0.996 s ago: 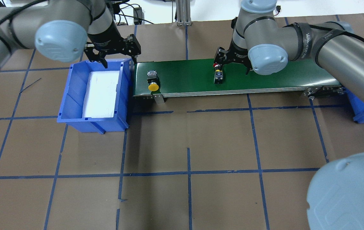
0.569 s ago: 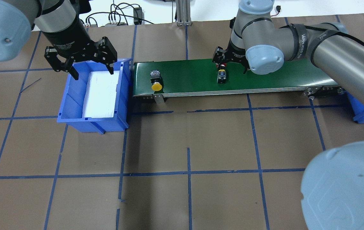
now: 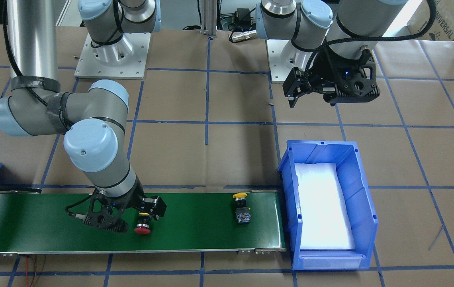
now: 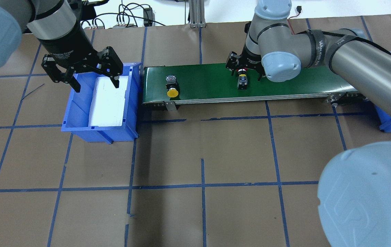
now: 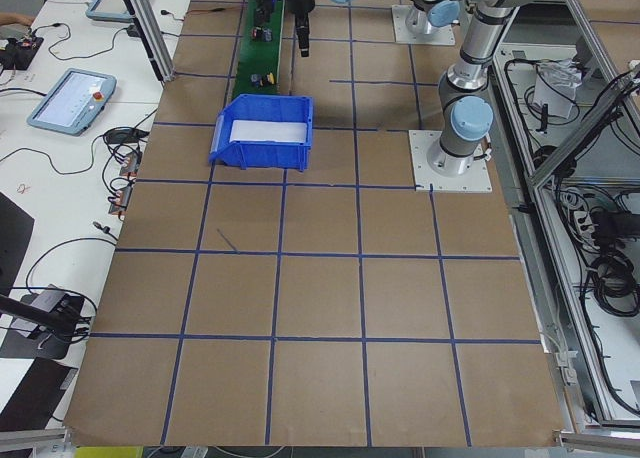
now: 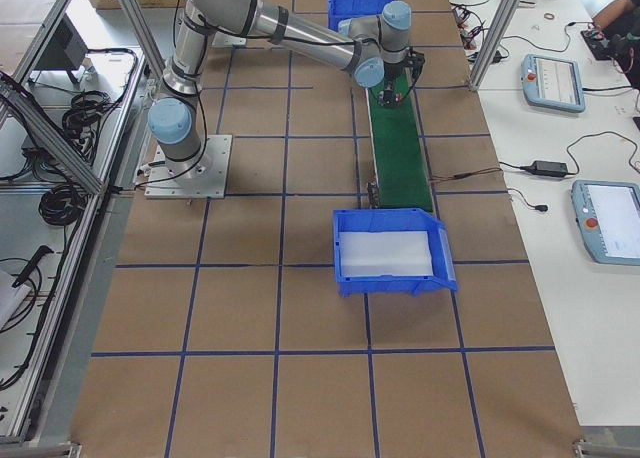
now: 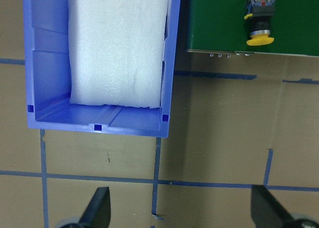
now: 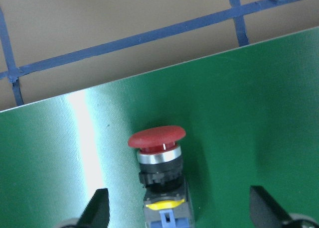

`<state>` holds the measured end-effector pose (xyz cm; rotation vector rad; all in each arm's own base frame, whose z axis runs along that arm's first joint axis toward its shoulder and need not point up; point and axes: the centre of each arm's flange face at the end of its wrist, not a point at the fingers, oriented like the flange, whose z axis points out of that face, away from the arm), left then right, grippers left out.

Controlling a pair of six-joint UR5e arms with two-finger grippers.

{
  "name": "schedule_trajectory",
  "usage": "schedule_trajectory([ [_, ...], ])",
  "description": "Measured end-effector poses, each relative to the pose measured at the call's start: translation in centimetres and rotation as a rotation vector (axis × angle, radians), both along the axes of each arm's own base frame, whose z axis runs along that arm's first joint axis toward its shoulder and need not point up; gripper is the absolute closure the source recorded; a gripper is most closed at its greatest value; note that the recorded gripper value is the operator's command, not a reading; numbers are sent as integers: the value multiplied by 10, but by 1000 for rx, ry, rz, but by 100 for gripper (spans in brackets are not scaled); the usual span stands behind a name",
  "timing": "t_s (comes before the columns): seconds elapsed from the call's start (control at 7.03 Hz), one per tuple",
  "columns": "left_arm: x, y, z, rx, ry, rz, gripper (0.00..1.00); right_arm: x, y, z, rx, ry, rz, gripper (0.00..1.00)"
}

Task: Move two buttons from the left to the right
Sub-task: 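Carry the red button with the right gripper into the far blue bin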

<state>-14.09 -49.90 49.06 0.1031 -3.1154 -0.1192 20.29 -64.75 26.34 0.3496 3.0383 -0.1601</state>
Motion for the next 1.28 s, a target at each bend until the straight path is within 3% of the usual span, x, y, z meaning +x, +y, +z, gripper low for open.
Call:
schedule_trajectory([
  [0.14,0,3,6,-2,9,-11,0,0,0,-3,1,-2,1,50],
  [0.28,1,7,13,-9,2,-17,0,0,1,-4,5,-2,2,82],
  [0.43,3,9,15,-7,-13,-18,0,0,2,-5,13,-2,0,96],
  [0.85,8,10,19,-10,-25,-46,0,-1,11,-2,61,2,-4,100],
  [1.28,8,9,19,-10,-16,-55,0,-5,32,56,62,5,-15,100],
])
